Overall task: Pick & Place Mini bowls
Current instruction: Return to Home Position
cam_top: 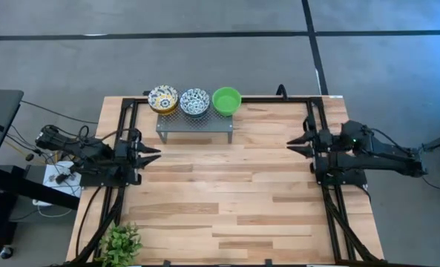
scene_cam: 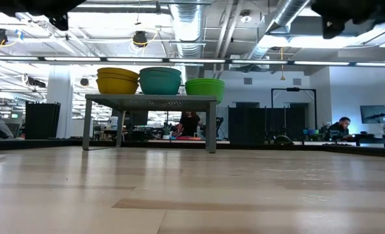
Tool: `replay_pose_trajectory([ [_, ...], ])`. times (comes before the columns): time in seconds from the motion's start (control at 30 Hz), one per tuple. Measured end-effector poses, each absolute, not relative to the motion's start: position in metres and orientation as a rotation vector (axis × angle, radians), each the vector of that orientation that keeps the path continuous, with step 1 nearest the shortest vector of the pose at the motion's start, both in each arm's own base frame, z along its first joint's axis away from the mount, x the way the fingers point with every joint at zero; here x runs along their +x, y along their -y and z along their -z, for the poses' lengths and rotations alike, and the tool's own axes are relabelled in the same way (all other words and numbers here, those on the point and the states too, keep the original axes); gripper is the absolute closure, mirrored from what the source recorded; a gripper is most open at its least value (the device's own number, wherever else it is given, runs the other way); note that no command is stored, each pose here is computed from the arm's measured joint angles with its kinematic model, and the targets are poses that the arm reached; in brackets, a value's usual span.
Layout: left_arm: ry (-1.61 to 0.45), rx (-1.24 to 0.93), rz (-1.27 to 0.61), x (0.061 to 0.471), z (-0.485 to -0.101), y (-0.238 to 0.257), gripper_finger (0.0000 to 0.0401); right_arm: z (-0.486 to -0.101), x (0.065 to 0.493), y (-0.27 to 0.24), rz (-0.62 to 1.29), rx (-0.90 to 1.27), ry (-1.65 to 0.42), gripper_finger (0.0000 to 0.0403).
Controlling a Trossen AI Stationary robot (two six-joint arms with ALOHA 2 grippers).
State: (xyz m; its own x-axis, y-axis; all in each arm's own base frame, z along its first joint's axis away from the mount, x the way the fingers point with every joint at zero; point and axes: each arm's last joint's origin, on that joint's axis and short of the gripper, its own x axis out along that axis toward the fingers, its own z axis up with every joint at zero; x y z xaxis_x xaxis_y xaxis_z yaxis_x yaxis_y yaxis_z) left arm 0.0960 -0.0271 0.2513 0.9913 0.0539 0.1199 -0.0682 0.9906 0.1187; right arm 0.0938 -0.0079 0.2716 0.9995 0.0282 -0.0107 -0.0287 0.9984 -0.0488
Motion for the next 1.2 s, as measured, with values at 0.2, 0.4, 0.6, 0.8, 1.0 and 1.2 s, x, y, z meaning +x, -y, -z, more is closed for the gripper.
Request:
replay_pose_trajectory([
  [0.2,0.211,0.136,-0.027,0.084,-0.245,0.023,0.0329,-0.245,0.08,0.005,-0.04,-0.059,0.063,0.0344],
  [0.4,0.288,0.13,-0.052,0.075,-0.235,0.019,0.0329,-0.223,0.078,0.007,0.026,-0.032,0.062,0.0344],
  [0.6,0.256,0.145,-0.061,0.081,-0.22,0.019,0.0329,-0.203,0.086,0.009,0.061,-0.026,0.005,0.0344],
  [0.8,0.238,0.152,-0.031,0.088,-0.201,0.019,0.0329,-0.185,0.091,0.012,0.084,-0.028,0.002,0.0344],
  [1.0,0.228,0.155,-0.058,0.093,-0.188,0.015,0.0329,-0.168,0.096,0.014,0.105,-0.054,0.021,0.0344],
  [1.2,0.224,0.141,-0.126,0.094,-0.188,0.008,0.0329,-0.17,0.096,0.016,0.13,-0.128,0.036,0.0344],
])
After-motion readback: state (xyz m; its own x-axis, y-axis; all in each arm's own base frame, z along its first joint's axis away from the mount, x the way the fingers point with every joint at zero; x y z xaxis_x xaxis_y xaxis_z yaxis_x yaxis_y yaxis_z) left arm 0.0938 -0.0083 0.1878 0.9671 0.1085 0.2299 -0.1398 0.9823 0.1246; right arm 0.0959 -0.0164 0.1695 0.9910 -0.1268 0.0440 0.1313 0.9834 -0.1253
